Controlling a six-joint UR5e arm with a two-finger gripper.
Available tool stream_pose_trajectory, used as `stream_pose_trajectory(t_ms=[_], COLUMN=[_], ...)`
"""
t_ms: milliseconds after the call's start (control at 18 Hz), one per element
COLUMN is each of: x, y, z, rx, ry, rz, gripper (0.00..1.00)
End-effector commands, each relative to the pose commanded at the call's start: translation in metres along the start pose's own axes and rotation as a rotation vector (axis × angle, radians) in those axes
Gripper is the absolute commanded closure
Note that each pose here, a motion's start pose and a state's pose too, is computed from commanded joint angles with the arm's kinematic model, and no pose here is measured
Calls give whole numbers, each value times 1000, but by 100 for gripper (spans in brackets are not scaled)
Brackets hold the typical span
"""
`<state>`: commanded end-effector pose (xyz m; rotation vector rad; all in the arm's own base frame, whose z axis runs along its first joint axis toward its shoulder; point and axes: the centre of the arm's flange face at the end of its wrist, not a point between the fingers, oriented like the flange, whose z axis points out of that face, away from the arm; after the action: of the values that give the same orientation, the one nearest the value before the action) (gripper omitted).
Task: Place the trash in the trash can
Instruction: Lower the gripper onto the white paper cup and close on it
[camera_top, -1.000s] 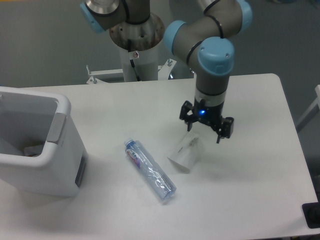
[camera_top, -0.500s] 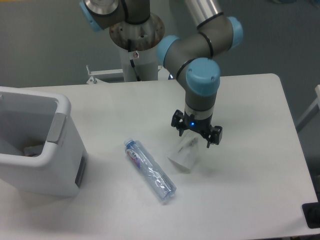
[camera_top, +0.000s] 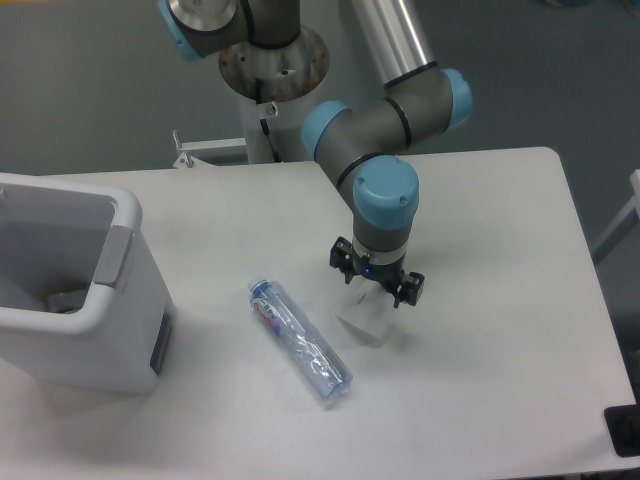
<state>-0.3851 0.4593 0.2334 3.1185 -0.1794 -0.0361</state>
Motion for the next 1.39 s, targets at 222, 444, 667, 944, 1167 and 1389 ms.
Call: stream_pose_trajectory(t_ms=[222, 444, 667, 944, 1167, 1389], x=[2, 3, 0, -8, -17, -28], y=[1, 2, 3, 7, 13, 13], z=[-1, -9, -16, -32, -58, -92], rx=[0, 10, 28, 89, 167, 265], ry=[0, 1, -3, -1, -11, 6], rz=[-2, 4, 0, -19, -56, -104], gripper=[76, 100, 100, 100, 100, 100])
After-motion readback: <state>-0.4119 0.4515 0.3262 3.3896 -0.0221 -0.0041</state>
